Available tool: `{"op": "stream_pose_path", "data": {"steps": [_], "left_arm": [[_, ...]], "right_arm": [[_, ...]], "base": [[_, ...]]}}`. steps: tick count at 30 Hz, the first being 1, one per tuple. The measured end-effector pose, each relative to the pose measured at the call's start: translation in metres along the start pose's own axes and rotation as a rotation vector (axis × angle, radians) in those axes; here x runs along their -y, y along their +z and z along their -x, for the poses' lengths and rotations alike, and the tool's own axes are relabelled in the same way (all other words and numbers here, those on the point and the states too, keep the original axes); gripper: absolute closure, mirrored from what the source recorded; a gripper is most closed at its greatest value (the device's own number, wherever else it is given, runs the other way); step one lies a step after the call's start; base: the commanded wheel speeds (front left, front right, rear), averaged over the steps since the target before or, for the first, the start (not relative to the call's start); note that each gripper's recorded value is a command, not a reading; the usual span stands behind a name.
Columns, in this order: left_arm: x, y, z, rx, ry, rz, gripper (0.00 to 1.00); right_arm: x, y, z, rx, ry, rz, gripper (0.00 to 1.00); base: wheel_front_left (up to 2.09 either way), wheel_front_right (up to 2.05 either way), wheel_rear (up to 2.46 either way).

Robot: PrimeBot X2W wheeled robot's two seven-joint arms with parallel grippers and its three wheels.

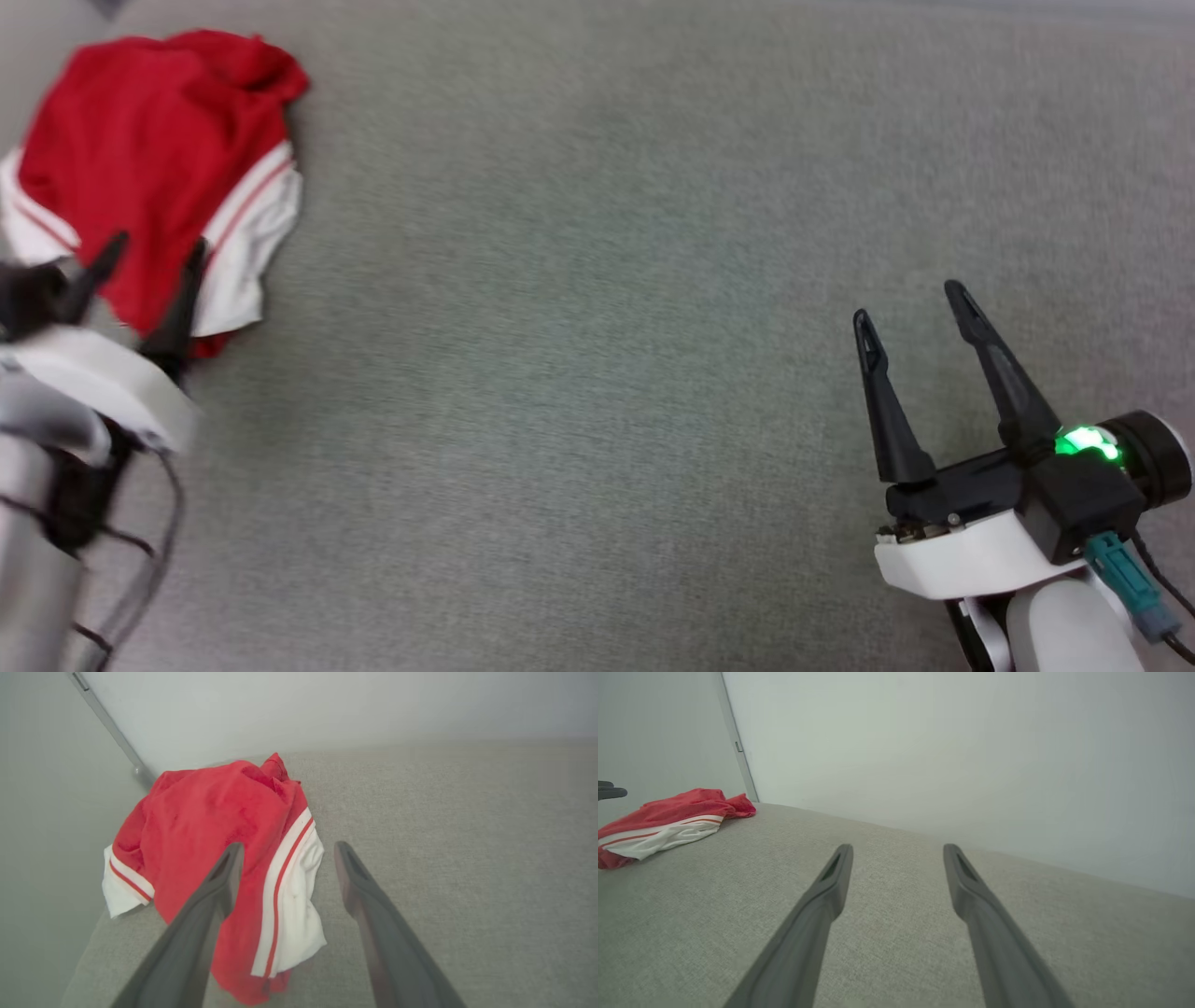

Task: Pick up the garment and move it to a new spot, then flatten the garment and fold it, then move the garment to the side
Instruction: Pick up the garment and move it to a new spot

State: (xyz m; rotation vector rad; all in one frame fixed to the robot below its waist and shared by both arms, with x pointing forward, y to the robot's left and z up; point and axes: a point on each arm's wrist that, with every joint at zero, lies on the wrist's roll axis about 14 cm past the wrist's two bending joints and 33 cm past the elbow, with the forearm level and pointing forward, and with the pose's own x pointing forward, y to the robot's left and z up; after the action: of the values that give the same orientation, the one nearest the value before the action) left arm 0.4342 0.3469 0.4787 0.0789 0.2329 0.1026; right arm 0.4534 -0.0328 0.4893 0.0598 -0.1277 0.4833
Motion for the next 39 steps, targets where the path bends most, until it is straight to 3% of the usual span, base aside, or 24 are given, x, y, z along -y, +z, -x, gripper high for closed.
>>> {"op": "stream_pose_path", "data": {"steps": [4, 11, 13, 22, 23, 24, 25, 33, 39], "left_arm": [[-0.015, -0.018, -0.034, -0.217, -0.028, -0.045, 0.00], [-0.018, -0.065, -0.059, -0.626, -0.068, 0.089, 0.00], [-0.018, -0.081, -0.058, -0.740, -0.079, 0.081, 0.00], [-0.013, -0.114, -0.062, -0.956, -0.107, 0.098, 0.00], [-0.011, -0.115, -0.062, -0.966, -0.111, 0.104, 0.51], [-0.011, -0.115, -0.062, -0.973, -0.114, 0.110, 0.85], [-0.010, -0.115, -0.062, -0.974, -0.117, 0.116, 1.00], [0.007, -0.103, -0.051, -0.927, -0.169, 0.189, 1.00], [0.043, -0.075, -0.038, -0.826, -0.294, 0.243, 1.00]], "right_arm": [[0.015, -0.022, 0.002, -0.046, -0.036, -0.003, 0.00], [0.031, -0.052, 0.007, -0.111, -0.074, -0.016, 0.00], [0.037, -0.059, 0.008, -0.125, -0.087, -0.016, 0.00], [0.054, -0.077, 0.019, -0.175, -0.138, -0.019, 0.00], [0.055, -0.078, 0.020, -0.177, -0.141, -0.021, 0.00], [0.055, -0.078, 0.020, -0.177, -0.142, -0.023, 0.00], [0.055, -0.078, 0.020, -0.177, -0.142, -0.022, 0.00], [0.054, -0.058, 0.017, -0.137, -0.141, -0.019, 0.00], [0.052, -0.031, 0.023, -0.091, -0.151, -0.017, 0.00]], "base": [[0.00, 0.00, 0.00], [0.00, 0.00, 0.00], [0.00, 0.00, 0.00], [0.00, 0.00, 0.00], [0.00, 0.00, 0.00], [0.00, 0.00, 0.00], [0.00, 0.00, 0.00], [0.00, 0.00, 0.00], [0.00, 0.00, 0.00]]}}
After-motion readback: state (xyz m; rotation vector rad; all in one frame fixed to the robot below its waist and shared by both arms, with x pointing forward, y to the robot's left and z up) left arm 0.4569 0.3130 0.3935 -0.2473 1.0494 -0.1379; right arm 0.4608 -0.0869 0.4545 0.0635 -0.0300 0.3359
